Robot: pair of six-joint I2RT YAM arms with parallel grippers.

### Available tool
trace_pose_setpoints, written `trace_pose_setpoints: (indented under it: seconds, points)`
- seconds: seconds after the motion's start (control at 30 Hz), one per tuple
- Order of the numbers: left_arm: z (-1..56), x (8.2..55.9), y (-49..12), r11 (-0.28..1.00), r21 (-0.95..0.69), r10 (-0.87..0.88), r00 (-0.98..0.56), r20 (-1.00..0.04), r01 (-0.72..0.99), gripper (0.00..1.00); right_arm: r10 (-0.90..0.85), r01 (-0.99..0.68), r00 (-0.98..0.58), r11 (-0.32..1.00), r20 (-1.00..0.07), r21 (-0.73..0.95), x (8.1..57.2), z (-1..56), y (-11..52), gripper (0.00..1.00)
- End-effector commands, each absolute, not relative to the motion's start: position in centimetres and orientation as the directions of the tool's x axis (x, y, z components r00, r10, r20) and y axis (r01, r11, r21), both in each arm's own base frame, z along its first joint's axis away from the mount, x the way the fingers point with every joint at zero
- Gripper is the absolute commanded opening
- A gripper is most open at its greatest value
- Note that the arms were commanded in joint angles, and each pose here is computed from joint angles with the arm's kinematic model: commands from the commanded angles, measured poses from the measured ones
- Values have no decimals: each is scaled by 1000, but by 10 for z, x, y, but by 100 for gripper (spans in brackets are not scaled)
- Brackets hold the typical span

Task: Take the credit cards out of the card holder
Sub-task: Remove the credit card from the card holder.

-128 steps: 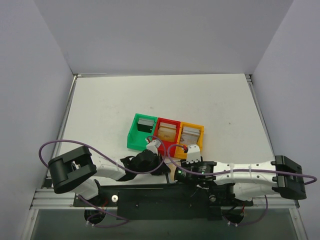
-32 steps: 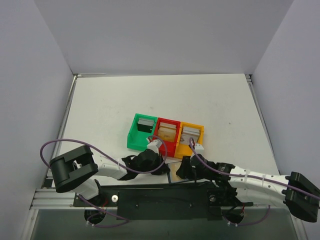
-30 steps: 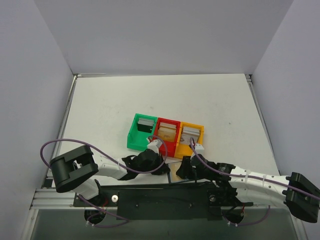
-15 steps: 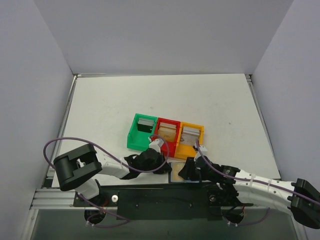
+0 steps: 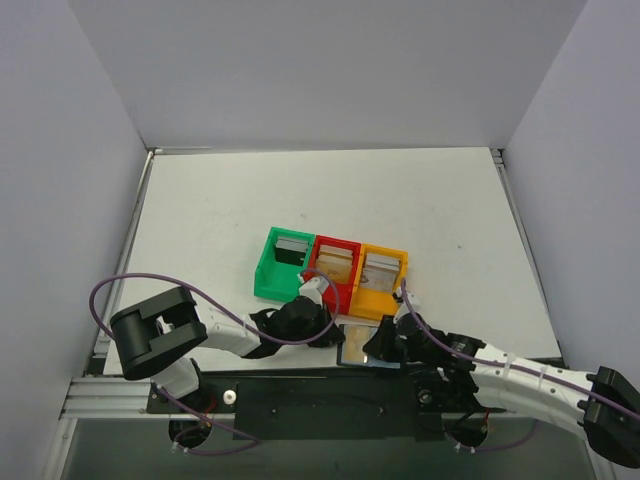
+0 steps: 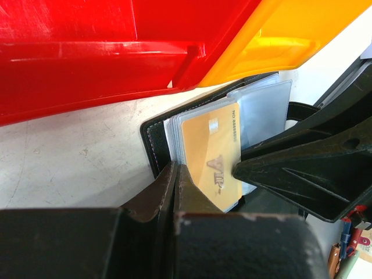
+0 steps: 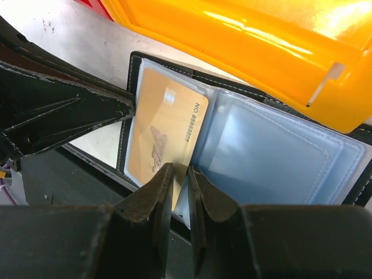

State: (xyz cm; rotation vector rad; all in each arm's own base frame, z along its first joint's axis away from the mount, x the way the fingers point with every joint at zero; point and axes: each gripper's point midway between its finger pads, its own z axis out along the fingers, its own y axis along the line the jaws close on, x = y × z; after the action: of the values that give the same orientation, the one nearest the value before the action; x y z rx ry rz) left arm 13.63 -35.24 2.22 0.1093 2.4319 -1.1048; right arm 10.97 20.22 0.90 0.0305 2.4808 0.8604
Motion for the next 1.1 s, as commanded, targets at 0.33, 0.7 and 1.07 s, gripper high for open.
trace_pose_setpoints:
  seconds: [0.33, 0.7, 1.07]
  points:
    - [1, 134, -338, 733, -639, -90, -898, -431, 233, 0, 237, -127, -852, 771, -466, 624, 117, 19, 203, 19]
    - [1, 135, -335, 738, -635, -96, -896, -434, 228, 0, 242, -116, -852, 778, -465, 617, 116, 16, 198, 8]
    - [0, 135, -334, 741, -634, -99, -898, -429, 221, 0, 249, -112, -849, 776, -466, 620, 117, 17, 196, 8]
